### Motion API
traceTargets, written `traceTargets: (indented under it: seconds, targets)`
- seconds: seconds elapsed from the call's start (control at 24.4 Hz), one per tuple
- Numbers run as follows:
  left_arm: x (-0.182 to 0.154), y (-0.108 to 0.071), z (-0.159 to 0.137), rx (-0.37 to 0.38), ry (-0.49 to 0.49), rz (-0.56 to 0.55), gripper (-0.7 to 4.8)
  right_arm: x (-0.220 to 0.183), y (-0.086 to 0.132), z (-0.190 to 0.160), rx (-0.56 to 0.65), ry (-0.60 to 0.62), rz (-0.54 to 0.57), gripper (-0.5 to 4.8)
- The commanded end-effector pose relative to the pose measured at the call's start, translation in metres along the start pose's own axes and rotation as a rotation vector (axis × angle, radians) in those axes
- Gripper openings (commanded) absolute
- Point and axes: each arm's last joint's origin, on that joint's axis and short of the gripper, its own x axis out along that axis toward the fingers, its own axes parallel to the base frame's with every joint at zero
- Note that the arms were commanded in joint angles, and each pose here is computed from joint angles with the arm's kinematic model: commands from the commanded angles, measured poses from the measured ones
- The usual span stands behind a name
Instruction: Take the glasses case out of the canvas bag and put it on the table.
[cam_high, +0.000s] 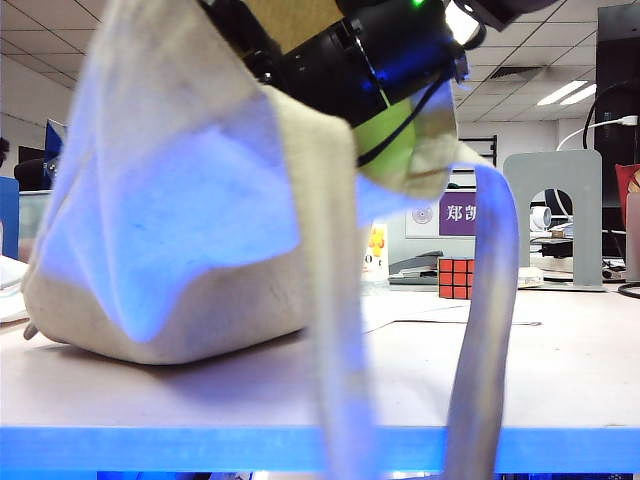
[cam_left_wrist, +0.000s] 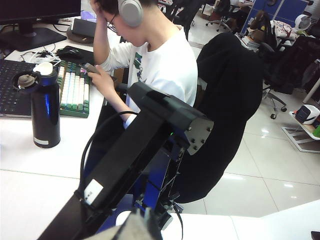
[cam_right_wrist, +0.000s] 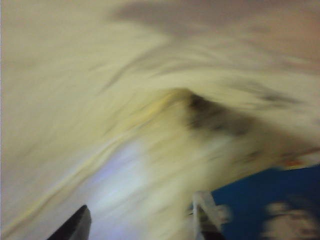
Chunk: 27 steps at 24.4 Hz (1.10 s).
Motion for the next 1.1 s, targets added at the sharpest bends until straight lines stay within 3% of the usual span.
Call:
traceTargets:
  seconds: [0.04,0.12,0.29,0.33,0.41,0.57,0.74,0.9,0.94,1.02,1.1]
  targets:
    - [-0.004,-0.006,0.011,0.053,-0.08,-0.05,-0.06,0.023,-0.011,-0.007,0.045,0.037,-0.055,3.63]
    - [-0.004,-0.006,0.012,0.062,-0.092,-0.066,-0.06,0.044,-0.023,-0.026,0.099,0.121,-0.09,3.7]
    - [-0.004,-0.007,0.007,0.029,-0.048,-0.09,-0.06,0.04,-0.027,-0.036,0.108,0.225,-0.193,3.8]
    - [-0.004,-0.007,0.007,0.03,-0.048,-0.1,-0.06,0.037,-0.027,-0.034,0.092,0.222,-0.214,3.93]
    - [-0.004,-0.007,0.007,0.035,-0.049,-0.106,-0.06,0.034,-0.033,-0.029,0.085,0.183,-0.3,4.79]
    - [-0.004,-0.008,0.008,0.04,-0.053,-0.127,-0.06,0.023,-0.06,-0.026,0.142,0.151,-0.413,4.79]
    - [-0.005,-0.009,0.008,0.046,-0.053,-0.141,-0.06,0.033,-0.074,-0.053,0.173,0.273,-0.508,4.79]
    - [-0.005,-0.01,0.007,0.041,-0.046,-0.175,-0.06,0.037,-0.086,-0.055,0.175,0.218,-0.594,4.79]
    - [-0.005,-0.01,0.006,0.031,-0.036,-0.174,-0.06,0.041,-0.09,-0.071,0.197,0.299,-0.594,2.98]
    - [-0.004,-0.009,0.004,0.019,-0.023,-0.172,-0.06,0.044,-0.089,-0.081,0.221,0.36,-0.576,2.69]
    - [-0.005,-0.009,0.004,0.016,-0.018,-0.171,-0.06,0.044,-0.083,-0.075,0.232,0.333,-0.523,2.6]
